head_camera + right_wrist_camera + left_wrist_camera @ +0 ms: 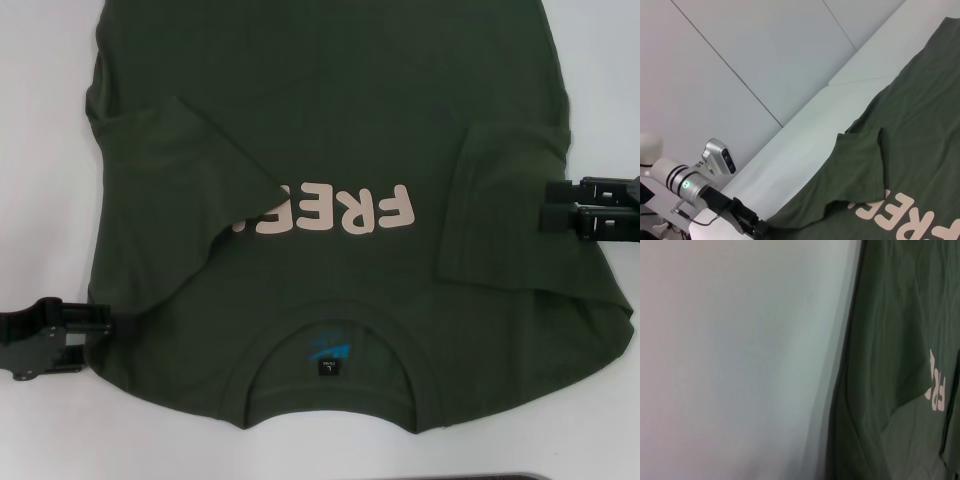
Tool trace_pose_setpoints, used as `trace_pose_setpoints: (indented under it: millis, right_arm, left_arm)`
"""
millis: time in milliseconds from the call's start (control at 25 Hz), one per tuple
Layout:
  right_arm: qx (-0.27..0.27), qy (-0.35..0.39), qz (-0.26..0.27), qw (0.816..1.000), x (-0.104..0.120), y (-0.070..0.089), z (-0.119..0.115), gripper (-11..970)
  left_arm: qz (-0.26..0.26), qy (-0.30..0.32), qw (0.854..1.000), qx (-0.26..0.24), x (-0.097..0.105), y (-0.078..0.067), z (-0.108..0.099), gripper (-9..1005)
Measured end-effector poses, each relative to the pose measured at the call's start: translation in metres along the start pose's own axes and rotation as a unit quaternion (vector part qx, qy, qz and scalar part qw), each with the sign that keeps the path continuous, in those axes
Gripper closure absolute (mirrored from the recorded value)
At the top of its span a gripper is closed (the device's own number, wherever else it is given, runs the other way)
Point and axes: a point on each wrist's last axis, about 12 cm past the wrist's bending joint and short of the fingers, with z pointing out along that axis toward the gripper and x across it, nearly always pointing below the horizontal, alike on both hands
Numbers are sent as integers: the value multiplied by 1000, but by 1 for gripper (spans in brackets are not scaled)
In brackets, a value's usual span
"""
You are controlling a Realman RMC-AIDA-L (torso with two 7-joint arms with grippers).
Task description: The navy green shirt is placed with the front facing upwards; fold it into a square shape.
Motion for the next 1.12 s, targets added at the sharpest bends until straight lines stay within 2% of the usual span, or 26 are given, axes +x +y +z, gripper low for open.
trace_pose_setpoints:
  millis: [200, 640, 960, 1120]
  right_arm:
    - [-2, -1, 2, 1000, 0, 0, 1, 151]
    - [-2, -7, 10, 1000, -2, 0, 0, 151]
    - [-2, -6, 19, 1000, -1, 0, 0, 151]
    - [15, 4, 47, 999, 3, -2, -11, 151]
  left_arm:
    - [-1, 5, 1000, -2, -1, -1, 0, 417]
    - [27, 32, 999, -12, -2, -7, 3, 813]
    - [27, 32, 999, -12, -2, -7, 1, 983]
    - [27, 38, 999, -7, 0, -7, -1, 983]
